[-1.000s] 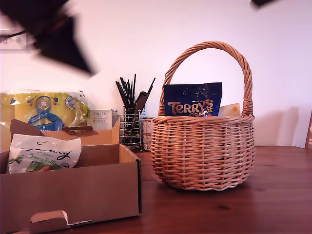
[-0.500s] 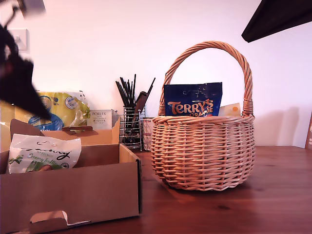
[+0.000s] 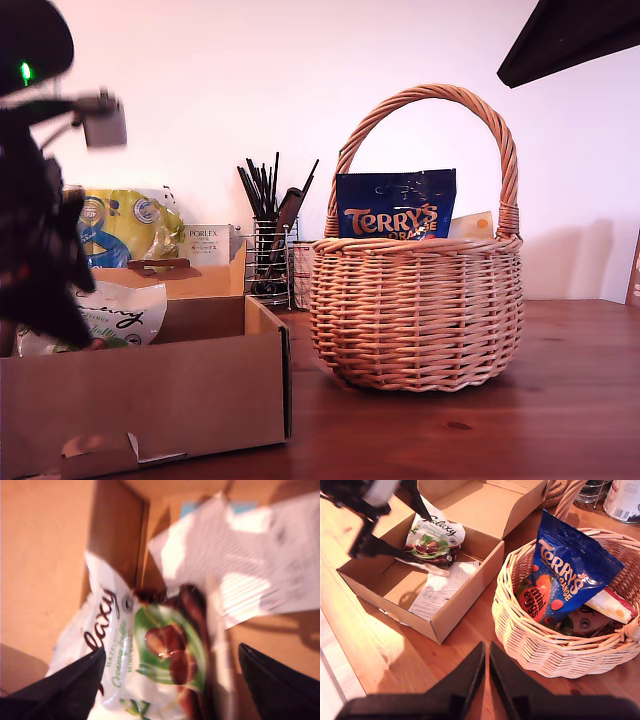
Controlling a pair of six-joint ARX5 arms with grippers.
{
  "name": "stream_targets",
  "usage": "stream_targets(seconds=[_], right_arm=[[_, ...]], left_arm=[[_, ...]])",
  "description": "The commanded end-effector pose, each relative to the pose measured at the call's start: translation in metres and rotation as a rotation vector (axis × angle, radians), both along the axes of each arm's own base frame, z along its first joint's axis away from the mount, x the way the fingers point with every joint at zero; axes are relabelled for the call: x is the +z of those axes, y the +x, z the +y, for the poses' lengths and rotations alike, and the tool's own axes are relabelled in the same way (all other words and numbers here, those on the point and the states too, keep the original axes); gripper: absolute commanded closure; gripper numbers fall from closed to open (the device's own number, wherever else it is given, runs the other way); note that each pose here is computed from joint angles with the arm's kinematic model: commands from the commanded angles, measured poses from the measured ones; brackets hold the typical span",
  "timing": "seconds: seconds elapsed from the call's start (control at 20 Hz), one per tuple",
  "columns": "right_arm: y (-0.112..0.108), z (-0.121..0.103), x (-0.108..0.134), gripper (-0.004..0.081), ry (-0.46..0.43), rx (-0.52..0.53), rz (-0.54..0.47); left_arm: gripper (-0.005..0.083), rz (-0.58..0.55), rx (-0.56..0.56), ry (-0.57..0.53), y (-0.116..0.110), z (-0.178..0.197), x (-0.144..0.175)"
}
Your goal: Move the bags of Easter eggs from the cardboard box on the left into the woven basket on the right side.
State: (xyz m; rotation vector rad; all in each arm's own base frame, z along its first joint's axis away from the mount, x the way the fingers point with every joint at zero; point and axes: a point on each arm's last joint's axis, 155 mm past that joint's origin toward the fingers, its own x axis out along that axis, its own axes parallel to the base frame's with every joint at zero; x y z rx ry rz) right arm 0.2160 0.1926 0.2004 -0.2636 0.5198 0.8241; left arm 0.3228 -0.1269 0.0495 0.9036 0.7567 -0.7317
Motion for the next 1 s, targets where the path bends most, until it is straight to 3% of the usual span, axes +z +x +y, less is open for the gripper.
stream_targets(seconds=[0.0, 0.5, 0.6, 0.7, 0.85, 0.95], right_arm=[[0.000, 0.000, 0.004, 0.0783, 0.009, 0.000, -0.010], [-0.001, -0.001, 0.006, 0.0783, 0.013, 0.001, -0.016], [-0.001, -0.001, 0.006, 0.0783, 0.013, 0.001, -0.016], [-0.001, -0.001, 0.007, 0.0783, 0.014, 0.001, -0.018], [0.000, 0.000, 0.008, 0.0783, 0.016, 0.001, -0.022], [0.000, 0.000, 0.008, 0.0783, 0.016, 0.001, -0.022]], left_arm=[[-0.0005, 0.007, -0.004, 0.019, 0.003, 0.005, -0.011], [-0.0003, 0.134, -0.003, -0.014, -0.006, 0.008, -0.044], [0.0031, 0.170, -0.008, -0.020, -0.013, 0.007, -0.050], [0.0162, 0.185, -0.009, -0.017, -0.015, 0.007, -0.053], [0.0496, 0.183, -0.009, -0.018, -0.015, 0.007, -0.052], [0.0562, 0.179, -0.009, -0.018, -0.014, 0.007, -0.052]])
